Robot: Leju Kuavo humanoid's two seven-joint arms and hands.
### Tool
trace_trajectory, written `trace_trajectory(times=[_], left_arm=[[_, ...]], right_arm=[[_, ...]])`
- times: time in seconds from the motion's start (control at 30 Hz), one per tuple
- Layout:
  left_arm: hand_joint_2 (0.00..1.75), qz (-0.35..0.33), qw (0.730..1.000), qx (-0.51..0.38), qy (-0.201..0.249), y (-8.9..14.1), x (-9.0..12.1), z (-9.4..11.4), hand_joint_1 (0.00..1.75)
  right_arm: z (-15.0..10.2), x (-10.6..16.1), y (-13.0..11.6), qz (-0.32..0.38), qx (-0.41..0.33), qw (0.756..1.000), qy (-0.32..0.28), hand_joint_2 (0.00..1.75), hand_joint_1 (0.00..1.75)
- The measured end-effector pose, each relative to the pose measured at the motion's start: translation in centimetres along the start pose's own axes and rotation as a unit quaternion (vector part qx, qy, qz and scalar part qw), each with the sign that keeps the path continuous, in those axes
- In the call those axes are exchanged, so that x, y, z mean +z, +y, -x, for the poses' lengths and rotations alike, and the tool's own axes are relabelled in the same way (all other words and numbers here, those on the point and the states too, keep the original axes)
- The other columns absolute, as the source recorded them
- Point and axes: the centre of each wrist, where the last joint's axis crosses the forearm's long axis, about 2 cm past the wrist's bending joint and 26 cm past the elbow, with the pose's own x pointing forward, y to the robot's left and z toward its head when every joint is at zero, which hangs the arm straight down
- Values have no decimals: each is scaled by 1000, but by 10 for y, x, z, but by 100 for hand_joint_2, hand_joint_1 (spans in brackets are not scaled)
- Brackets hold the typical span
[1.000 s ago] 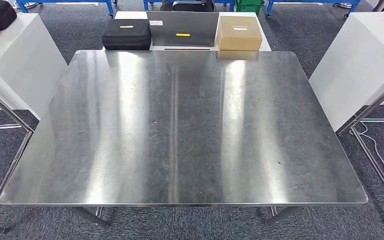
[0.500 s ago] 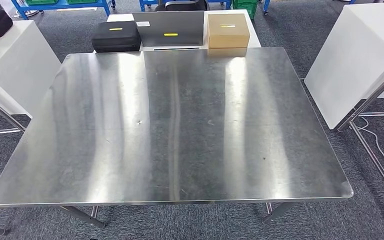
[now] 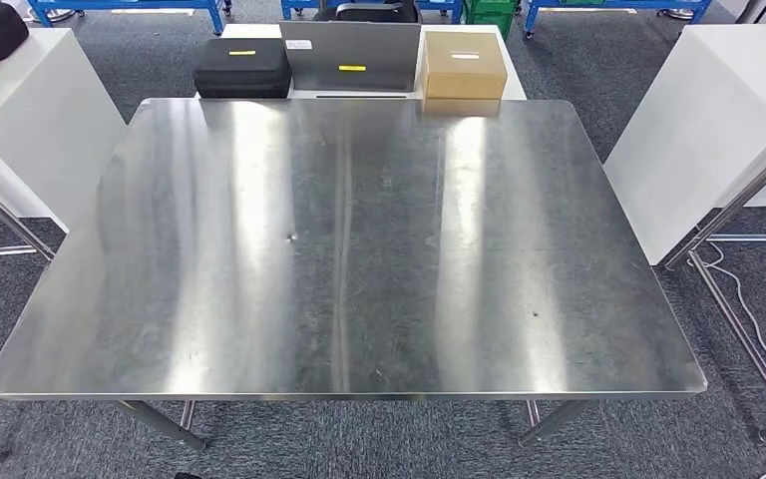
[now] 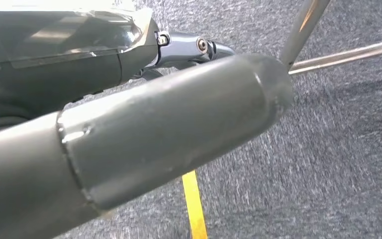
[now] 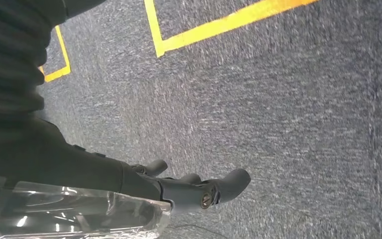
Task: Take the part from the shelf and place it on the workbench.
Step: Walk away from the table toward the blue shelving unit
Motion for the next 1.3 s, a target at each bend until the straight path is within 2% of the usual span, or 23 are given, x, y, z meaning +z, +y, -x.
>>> trace_trajectory(times=[1.3], left_arm=[[0,4,1000,0,-2,-4,-1,-5,0]], right_arm=[[-2,-2,-4,8,7,1000,7,175,0]])
